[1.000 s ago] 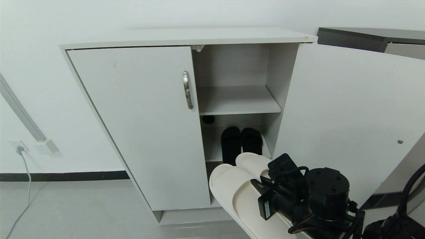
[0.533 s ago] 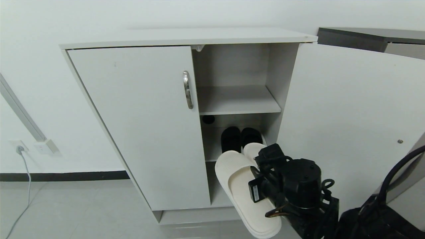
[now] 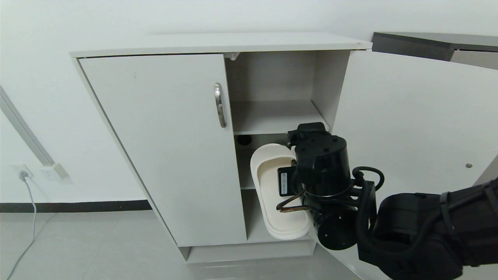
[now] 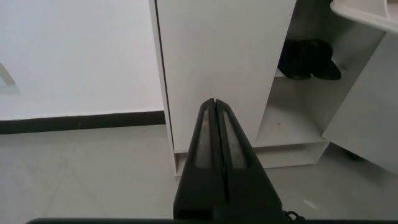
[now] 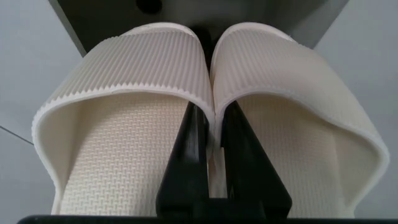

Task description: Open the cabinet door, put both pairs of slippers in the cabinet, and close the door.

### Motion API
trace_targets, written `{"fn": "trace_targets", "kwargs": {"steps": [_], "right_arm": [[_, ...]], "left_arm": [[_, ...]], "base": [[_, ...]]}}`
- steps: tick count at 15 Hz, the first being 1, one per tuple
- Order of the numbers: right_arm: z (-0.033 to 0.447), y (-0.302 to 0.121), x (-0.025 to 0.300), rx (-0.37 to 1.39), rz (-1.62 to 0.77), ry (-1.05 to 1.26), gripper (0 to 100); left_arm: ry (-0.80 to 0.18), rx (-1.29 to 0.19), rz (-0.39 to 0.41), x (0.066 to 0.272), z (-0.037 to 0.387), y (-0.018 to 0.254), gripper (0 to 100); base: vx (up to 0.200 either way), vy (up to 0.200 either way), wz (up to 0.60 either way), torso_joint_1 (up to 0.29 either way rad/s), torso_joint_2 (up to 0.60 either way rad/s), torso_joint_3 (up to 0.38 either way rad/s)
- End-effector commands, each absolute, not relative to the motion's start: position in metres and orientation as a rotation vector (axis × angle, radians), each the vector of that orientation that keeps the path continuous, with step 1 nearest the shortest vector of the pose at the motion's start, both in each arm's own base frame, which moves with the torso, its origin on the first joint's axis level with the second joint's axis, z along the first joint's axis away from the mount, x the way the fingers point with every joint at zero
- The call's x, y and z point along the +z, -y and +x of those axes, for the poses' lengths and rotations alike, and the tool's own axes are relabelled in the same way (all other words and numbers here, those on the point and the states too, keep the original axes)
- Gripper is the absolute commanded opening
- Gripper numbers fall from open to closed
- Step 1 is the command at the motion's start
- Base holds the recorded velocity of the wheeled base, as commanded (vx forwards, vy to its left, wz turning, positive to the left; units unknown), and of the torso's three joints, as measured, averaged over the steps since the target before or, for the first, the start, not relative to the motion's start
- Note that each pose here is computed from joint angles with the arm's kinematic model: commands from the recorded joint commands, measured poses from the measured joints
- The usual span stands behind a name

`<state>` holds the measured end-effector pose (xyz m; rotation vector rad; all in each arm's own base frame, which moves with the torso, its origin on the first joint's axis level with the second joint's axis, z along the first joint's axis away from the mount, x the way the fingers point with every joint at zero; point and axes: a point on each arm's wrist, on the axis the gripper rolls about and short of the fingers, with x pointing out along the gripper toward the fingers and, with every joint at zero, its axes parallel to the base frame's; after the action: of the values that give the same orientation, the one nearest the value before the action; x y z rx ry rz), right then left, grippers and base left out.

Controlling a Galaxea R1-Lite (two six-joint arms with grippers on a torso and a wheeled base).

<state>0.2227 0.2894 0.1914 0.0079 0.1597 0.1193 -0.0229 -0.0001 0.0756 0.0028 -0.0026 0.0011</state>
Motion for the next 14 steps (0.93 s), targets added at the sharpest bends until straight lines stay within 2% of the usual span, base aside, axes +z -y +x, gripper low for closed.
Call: {"fn": "trace_targets", "kwargs": {"steps": [1, 5, 13, 14], "right_arm": [[0.222, -0.290, 0.207, 0.124, 0.042, -0.130, 0], [0.218, -0.291, 0.223, 0.135, 0.030, -0.132, 0], [0.222, -0.295, 0.225, 0.136, 0.015, -0.125, 0], [0.223, -0.295, 0.226, 0.133, 0.018, -0.122, 0]], "left_arm": [[0.002, 0.000, 0.003, 0.076, -0.023, 0.000, 0], [0.002, 0.002, 0.003, 0.076, -0.023, 0.000, 0], [0.002, 0.002, 0.006, 0.076, -0.023, 0.000, 0], [0.002, 0.002, 0.006, 0.076, -0.023, 0.000, 0]], "base": [[0.000, 0.000, 0.00, 0.000, 0.00, 0.000], [0.000, 0.000, 0.00, 0.000, 0.00, 0.000], [0.000, 0.000, 0.00, 0.000, 0.00, 0.000], [0.200, 0.000, 0.00, -0.007, 0.00, -0.007]]}}
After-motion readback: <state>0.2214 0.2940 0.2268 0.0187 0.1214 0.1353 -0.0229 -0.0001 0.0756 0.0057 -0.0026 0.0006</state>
